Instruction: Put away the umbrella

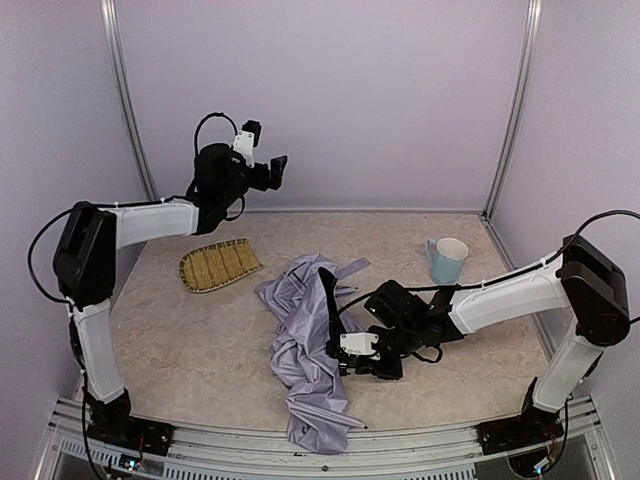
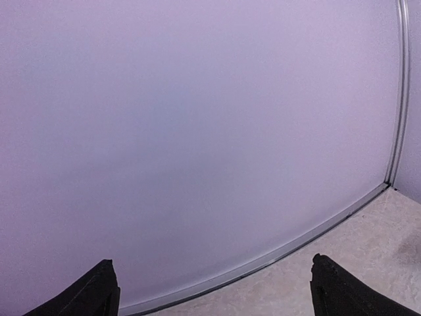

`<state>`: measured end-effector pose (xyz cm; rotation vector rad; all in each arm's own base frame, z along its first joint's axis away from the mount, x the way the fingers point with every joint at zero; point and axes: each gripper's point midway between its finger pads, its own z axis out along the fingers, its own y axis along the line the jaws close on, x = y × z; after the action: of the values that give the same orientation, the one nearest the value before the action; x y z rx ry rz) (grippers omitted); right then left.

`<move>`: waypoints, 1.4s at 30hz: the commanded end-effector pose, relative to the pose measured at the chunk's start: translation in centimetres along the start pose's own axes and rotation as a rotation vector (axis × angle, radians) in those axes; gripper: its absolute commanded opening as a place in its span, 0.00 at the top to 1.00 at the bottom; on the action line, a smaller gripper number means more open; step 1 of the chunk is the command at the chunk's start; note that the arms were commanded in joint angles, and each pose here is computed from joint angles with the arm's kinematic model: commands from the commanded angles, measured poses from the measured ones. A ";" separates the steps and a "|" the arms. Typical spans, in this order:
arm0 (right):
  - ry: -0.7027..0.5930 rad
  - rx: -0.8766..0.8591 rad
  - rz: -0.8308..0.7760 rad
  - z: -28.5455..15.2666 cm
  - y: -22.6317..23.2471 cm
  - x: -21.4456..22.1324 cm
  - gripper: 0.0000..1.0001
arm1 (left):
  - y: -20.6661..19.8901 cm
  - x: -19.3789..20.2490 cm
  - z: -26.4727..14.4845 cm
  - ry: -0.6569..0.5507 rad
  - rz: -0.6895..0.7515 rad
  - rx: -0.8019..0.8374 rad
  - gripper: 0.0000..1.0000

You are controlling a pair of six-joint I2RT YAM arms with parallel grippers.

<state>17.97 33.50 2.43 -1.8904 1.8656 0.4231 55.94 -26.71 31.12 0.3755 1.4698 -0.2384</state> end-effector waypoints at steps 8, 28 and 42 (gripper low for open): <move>-0.040 -0.115 0.163 -1.5 0.6 -1.0 1.00 | -11.1 -8.6 -21.0 -0.133 0.069 0.317 0.12; -0.017 -0.256 0.348 -0.3 -0.6 0.3 1.00 | -27.9 13.7 -39.0 0.254 0.503 1.065 0.04; -0.037 -0.338 0.333 -0.6 0.9 -0.7 1.00 | -27.2 14.2 -32.2 0.127 0.621 0.738 0.66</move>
<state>18.68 33.71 2.67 -1.7262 2.1766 0.8342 14.54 -36.81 7.55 1.6360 1.3547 -0.3389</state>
